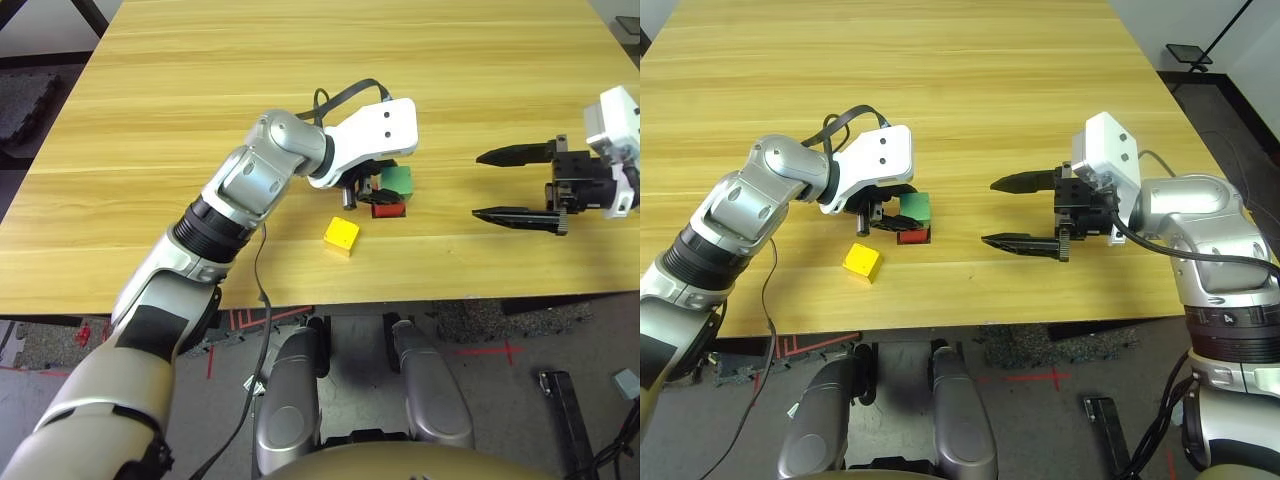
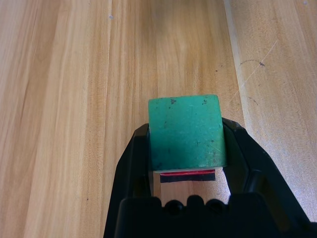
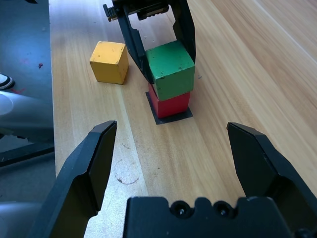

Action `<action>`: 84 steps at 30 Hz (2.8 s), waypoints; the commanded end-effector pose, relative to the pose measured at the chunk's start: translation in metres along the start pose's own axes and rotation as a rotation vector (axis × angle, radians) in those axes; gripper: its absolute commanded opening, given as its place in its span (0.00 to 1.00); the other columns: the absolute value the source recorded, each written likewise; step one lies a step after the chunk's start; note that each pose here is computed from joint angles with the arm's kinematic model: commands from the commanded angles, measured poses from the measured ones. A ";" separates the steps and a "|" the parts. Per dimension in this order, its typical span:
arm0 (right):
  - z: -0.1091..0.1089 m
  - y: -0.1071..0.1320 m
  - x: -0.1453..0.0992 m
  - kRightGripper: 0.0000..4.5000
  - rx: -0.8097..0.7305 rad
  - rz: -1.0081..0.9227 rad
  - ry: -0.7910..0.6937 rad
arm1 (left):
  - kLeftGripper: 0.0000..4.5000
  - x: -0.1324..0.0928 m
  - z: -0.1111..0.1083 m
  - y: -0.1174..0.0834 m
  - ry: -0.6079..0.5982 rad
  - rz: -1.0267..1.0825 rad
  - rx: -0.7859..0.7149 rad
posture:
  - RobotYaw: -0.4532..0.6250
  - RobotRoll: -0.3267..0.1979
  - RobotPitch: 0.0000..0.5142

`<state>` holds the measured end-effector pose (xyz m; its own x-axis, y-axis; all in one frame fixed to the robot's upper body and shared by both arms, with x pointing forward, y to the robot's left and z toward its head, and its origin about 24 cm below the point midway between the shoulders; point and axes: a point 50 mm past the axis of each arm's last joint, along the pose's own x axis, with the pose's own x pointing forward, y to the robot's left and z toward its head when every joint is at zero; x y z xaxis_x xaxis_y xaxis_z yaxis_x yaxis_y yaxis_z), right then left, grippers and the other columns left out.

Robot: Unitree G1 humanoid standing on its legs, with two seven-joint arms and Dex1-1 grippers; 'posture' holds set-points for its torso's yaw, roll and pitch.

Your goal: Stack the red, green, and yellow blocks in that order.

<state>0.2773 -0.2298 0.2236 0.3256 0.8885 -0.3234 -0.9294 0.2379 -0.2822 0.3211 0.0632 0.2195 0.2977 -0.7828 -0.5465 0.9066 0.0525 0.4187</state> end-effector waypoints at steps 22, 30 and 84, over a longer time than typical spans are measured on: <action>0.000 -0.006 0.003 1.00 -0.019 0.003 0.002 | 0.99 -0.022 -0.004 0.005 0.055 0.023 -0.015 | 0.56 0.80 0.49; 0.000 -0.007 0.004 1.00 -0.019 0.013 0.000 | 0.99 -0.053 -0.016 -0.003 0.063 0.031 -0.072 | 0.58 0.78 0.48; -0.002 -0.007 0.010 1.00 -0.003 0.004 -0.021 | 0.99 -0.035 -0.078 -0.019 -0.128 -0.349 0.245 | 0.57 0.76 0.52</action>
<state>0.2899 -0.2241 0.2215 0.3251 0.8938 -0.3088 -0.9282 0.2391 -0.2851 0.3168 0.1402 0.1770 -0.0605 -0.8138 -0.5780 0.8503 -0.3454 0.3971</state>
